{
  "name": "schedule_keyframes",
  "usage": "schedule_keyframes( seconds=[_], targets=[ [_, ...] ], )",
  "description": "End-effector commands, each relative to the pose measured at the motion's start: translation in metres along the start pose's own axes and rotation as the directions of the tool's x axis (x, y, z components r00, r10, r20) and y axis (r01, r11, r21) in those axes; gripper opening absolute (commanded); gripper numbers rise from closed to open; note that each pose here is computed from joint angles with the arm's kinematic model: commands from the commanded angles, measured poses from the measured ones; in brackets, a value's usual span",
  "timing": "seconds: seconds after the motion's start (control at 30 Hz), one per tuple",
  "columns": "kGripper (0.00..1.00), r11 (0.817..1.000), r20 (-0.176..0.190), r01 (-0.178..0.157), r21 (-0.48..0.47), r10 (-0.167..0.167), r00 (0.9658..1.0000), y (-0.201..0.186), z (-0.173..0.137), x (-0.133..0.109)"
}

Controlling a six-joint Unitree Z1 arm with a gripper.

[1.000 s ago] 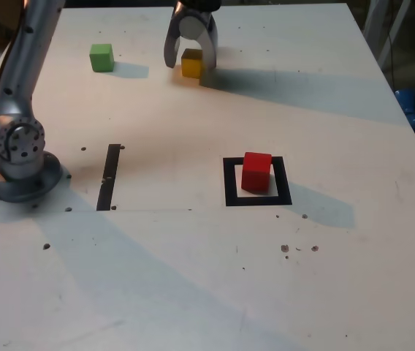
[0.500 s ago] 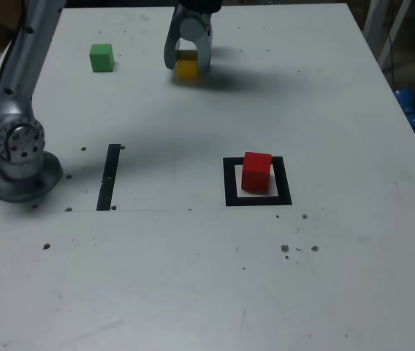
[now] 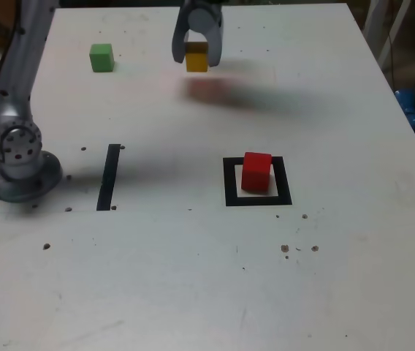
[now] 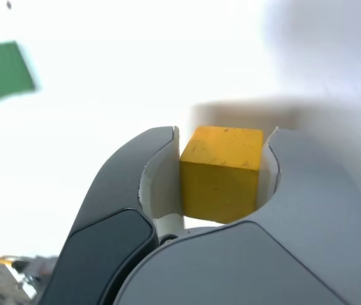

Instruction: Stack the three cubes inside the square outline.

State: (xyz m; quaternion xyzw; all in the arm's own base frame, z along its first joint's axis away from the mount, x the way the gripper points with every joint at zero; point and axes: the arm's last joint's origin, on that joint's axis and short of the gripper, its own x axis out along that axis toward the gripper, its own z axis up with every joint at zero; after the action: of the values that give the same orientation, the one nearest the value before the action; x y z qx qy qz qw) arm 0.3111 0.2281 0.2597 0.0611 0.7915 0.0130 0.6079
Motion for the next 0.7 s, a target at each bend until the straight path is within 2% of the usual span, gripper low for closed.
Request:
schedule_keyframes(
  seconds=[0.0,0.27,0.53,0.67],
  targets=[
    [0.38,1.000,0.011,-0.006,0.003,0.006,0.9999,-0.015,0.000,-0.013],
    [0.38,1.000,0.029,0.004,0.005,-0.004,0.9996,-0.078,0.009,-0.048],
    [0.38,1.000,0.046,-0.001,0.020,0.000,0.9989,-0.128,0.016,-0.070],
    [0.38,0.999,0.057,0.008,0.034,-0.010,0.9983,-0.148,0.022,-0.075]
  ],
)
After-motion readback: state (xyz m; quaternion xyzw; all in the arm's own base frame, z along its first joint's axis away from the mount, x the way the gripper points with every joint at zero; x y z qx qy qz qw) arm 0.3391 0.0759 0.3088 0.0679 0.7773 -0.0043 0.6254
